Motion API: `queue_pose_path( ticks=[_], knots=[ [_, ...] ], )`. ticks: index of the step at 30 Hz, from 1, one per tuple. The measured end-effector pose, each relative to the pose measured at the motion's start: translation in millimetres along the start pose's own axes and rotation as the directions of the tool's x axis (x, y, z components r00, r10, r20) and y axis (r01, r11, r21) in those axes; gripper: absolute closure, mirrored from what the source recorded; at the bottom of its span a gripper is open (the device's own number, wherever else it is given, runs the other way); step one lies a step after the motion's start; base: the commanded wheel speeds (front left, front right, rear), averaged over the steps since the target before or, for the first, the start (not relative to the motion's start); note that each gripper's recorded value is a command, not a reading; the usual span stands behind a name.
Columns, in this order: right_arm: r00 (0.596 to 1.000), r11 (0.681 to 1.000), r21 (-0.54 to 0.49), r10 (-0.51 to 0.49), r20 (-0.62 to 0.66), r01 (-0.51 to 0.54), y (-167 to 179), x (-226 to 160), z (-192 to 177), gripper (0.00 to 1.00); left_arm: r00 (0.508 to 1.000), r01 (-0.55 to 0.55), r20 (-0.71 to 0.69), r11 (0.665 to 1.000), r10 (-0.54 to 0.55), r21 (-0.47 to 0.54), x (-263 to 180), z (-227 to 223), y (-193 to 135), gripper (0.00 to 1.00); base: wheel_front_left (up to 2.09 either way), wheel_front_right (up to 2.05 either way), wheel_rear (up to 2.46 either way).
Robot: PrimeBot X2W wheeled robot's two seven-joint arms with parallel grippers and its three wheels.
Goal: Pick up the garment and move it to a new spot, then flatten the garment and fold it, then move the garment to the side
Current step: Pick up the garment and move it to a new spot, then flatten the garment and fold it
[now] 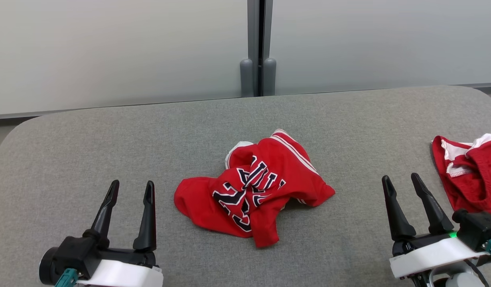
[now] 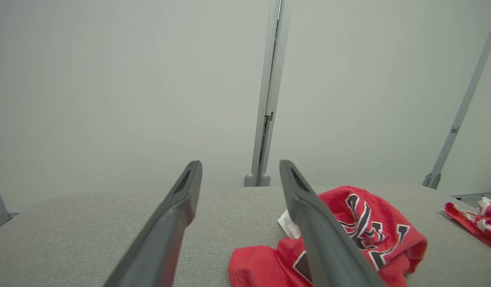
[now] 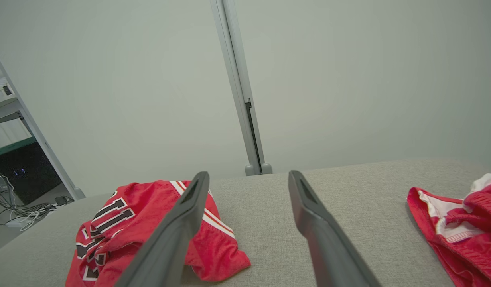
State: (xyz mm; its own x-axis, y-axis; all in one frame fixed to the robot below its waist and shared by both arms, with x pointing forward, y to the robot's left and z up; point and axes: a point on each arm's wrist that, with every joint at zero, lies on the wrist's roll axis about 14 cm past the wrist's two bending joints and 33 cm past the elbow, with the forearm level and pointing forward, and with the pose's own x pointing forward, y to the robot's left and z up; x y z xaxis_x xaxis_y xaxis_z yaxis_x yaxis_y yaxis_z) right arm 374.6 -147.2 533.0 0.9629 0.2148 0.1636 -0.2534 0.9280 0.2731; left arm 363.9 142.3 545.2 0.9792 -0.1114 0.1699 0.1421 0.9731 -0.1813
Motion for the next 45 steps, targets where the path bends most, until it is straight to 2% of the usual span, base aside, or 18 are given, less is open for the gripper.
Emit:
queue_pose_path(
  ticks=[19,29,33,37,41,45],
  knots=[
    [0.999,1.000,0.001,0.005,-0.044,-0.004,-2,-2,-12,0.00,1.000,0.005,0.017,1.000,-0.005,-0.008,4,-1,0,0.00,0.00,0.00,0.00],
    [0.989,0.997,0.040,0.065,-0.137,-0.060,16,-1,-38,0.00,1.000,-0.007,0.013,1.000,0.007,-0.014,2,-4,4,0.00,0.00,0.00,0.00],
    [0.943,0.984,0.125,0.158,-0.293,-0.126,46,-1,-74,0.00,1.000,-0.012,0.012,1.000,0.012,-0.015,2,-4,6,0.00,0.00,0.00,0.00],
    [0.862,0.964,0.201,0.249,-0.443,-0.175,74,-2,-108,0.00,0.999,-0.043,0.013,0.999,0.043,-0.011,-2,-4,15,0.00,0.00,0.00,0.00],
    [0.790,0.955,0.224,0.288,-0.541,-0.194,85,4,-132,0.00,0.997,-0.078,0.013,0.997,0.078,-0.005,-7,-3,27,0.00,0.00,0.00,0.00],
    [0.739,0.946,0.240,0.322,-0.592,-0.219,96,16,-148,0.00,0.993,-0.120,0.016,0.993,0.120,0.001,-11,-1,40,0.00,0.00,0.00,0.00]
  ],
)
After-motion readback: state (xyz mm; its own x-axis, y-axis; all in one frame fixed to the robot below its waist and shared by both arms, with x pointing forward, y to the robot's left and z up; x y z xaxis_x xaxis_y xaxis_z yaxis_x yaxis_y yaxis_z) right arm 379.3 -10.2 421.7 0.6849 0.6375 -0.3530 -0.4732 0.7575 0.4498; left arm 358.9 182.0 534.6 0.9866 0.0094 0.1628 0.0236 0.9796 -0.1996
